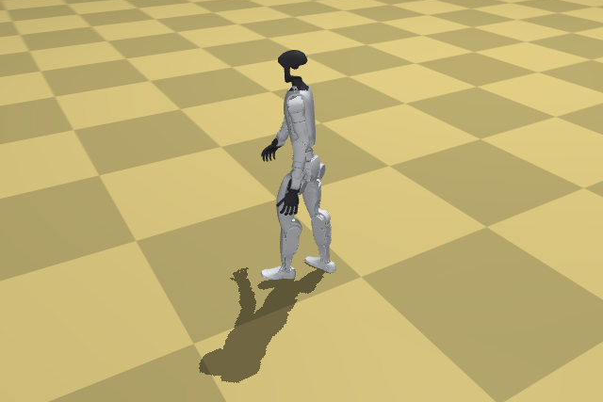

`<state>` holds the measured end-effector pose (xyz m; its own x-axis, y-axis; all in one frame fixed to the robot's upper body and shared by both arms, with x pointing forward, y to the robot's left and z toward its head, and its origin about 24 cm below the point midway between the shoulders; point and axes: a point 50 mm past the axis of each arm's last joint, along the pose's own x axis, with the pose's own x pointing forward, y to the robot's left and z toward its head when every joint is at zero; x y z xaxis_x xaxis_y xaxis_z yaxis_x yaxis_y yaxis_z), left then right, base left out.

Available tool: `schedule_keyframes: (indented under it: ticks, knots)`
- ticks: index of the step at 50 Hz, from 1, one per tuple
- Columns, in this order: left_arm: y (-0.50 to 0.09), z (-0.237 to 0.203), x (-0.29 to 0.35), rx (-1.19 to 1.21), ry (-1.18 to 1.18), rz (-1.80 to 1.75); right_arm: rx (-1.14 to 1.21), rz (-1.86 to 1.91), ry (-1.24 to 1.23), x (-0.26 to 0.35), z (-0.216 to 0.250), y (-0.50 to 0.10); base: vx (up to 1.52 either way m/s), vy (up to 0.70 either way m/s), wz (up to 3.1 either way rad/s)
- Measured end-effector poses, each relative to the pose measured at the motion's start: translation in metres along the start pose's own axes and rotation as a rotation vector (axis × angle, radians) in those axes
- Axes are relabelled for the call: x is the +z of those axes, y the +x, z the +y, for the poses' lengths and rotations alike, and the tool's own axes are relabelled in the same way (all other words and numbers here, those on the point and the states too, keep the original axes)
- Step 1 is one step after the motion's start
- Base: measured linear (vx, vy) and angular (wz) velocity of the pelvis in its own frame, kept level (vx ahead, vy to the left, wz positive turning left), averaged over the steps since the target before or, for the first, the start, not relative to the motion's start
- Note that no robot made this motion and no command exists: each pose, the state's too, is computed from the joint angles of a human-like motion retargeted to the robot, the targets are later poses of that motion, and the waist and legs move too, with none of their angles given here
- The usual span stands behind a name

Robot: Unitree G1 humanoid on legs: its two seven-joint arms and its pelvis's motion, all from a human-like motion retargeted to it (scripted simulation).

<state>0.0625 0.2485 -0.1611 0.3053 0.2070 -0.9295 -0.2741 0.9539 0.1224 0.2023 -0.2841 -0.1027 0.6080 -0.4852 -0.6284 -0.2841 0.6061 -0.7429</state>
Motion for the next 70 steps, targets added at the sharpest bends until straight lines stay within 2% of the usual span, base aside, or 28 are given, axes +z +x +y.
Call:
schedule_keyframes:
  ticks: [7, 15, 24, 30, 35, 40, 44, 54, 62, 70]
  knots:
    - [-0.006, -0.002, -0.031, -0.096, 0.121, 0.078, 0.089, -0.123, -0.046, 0.024, -0.005, 0.002, 0.47, 0.02, 0.07]
    - [-0.010, 0.010, -0.041, -0.181, 0.176, 0.153, 0.345, -0.158, -0.081, 0.013, 0.033, -0.012, 0.61, 0.10, 0.80]
    - [0.000, 0.011, 0.060, -0.044, 0.126, -0.153, 0.487, -0.006, -0.015, -0.023, 0.066, -0.026, 0.60, 0.07, 2.06]
    - [-0.013, -0.011, 0.123, -0.130, 0.059, -0.404, 0.516, 0.082, -0.021, -0.047, 0.073, -0.033, 0.47, -0.03, 2.23]
    - [-0.022, -0.016, 0.145, -0.159, 0.062, -0.506, 0.484, 0.085, 0.015, -0.046, 0.070, -0.031, 0.39, -0.13, 1.75]
    - [-0.017, -0.002, 0.130, -0.086, 0.136, -0.467, 0.429, 0.079, 0.086, -0.038, 0.066, -0.028, 0.41, -0.22, 1.07]
    - [-0.008, 0.019, 0.093, -0.011, 0.211, -0.318, 0.417, 0.084, 0.147, -0.037, 0.069, -0.029, 0.46, -0.35, 0.01]
    - [-0.004, 0.045, 0.008, 0.076, 0.250, 0.036, 0.467, 0.215, 0.213, -0.070, 0.077, -0.039, 0.54, -0.31, 0.06]
    - [-0.008, 0.032, -0.025, 0.010, 0.092, 0.107, 0.575, 0.346, 0.142, -0.102, 0.090, -0.055, 0.42, -0.29, -0.43]
    - [-0.003, 0.004, -0.016, -0.076, 0.011, 0.044, 0.437, 0.245, 0.018, -0.061, 0.055, -0.025, 0.23, -0.15, -0.31]
